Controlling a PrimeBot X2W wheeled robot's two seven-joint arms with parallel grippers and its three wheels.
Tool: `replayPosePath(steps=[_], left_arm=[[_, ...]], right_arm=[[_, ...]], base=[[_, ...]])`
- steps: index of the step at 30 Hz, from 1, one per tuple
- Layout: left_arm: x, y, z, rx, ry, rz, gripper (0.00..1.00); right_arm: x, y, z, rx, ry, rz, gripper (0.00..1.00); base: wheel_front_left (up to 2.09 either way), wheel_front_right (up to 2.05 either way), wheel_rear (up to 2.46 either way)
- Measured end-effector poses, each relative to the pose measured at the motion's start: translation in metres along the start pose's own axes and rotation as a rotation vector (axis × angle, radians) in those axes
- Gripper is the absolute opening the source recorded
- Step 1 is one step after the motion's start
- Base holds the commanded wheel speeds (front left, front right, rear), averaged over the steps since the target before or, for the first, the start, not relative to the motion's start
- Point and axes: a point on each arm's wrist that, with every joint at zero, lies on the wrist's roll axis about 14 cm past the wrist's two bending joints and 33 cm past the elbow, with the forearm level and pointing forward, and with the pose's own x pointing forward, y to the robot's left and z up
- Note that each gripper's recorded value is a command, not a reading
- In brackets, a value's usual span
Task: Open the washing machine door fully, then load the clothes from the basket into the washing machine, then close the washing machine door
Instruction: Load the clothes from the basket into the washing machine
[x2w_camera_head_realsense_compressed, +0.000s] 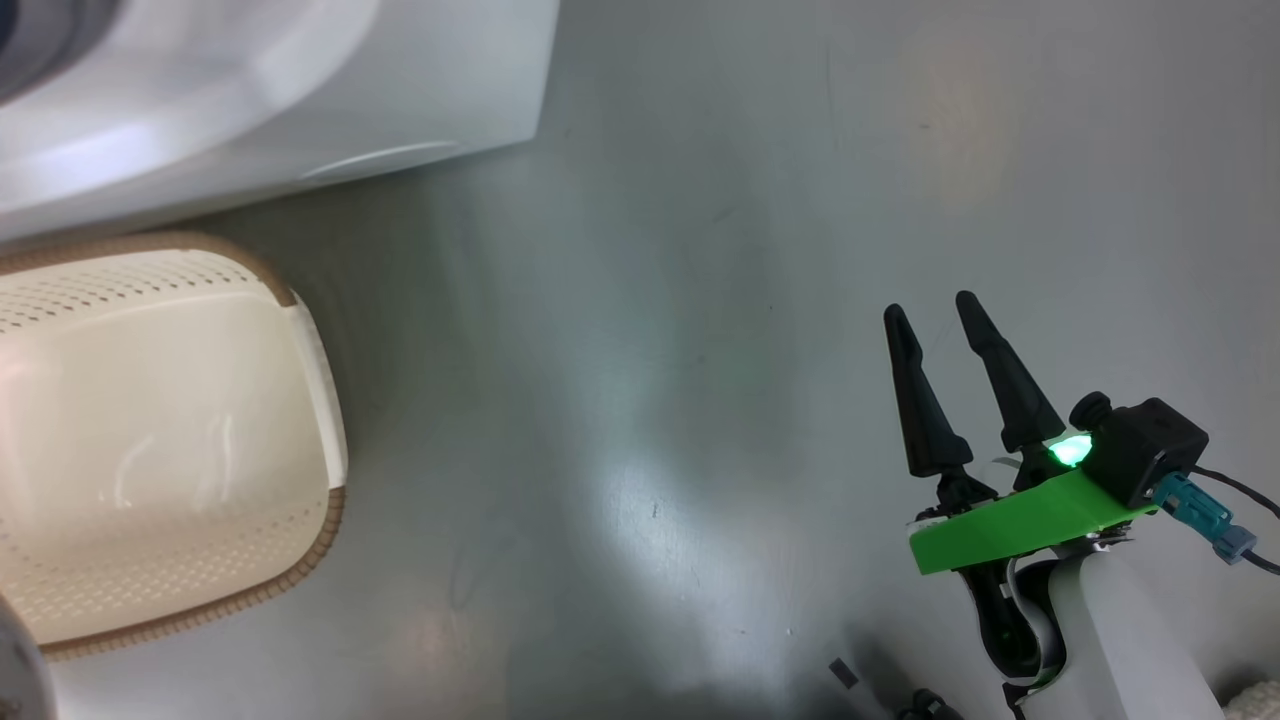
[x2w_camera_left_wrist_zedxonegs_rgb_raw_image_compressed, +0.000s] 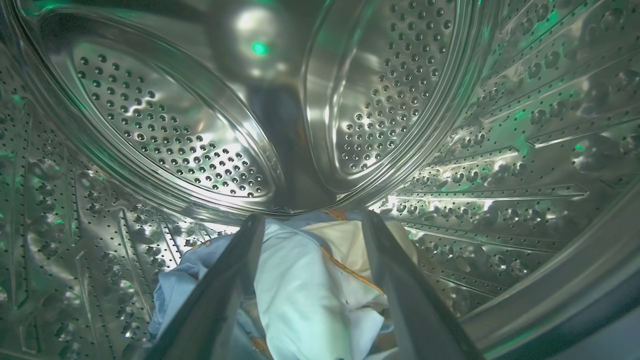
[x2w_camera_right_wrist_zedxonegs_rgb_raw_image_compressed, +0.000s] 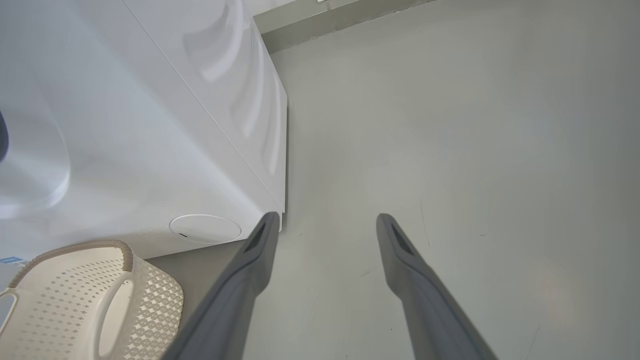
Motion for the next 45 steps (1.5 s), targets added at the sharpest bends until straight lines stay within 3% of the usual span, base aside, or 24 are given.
replayPosePath(steps=[13, 26, 45], left_arm=[[-0.037, -0.006, 0.020, -0.039, -0.001, 0.006, 1.00], [-0.098, 0.008, 0.044, -0.065, -0.016, 0.044, 1.00], [-0.219, 0.020, 0.090, -0.047, -0.088, 0.084, 1.00]], right_arm=[[-0.004, 0.014, 0.029, 0.013, -0.069, 0.032, 1.00], [-0.017, 0.036, 0.069, 0.019, -0.165, 0.086, 1.00], [-0.078, 0.042, 0.107, 0.025, -0.267, 0.090, 1.00]], base=[[0.00, 0.00, 0.00], [0.00, 0.00, 0.00], [0.00, 0.00, 0.00]])
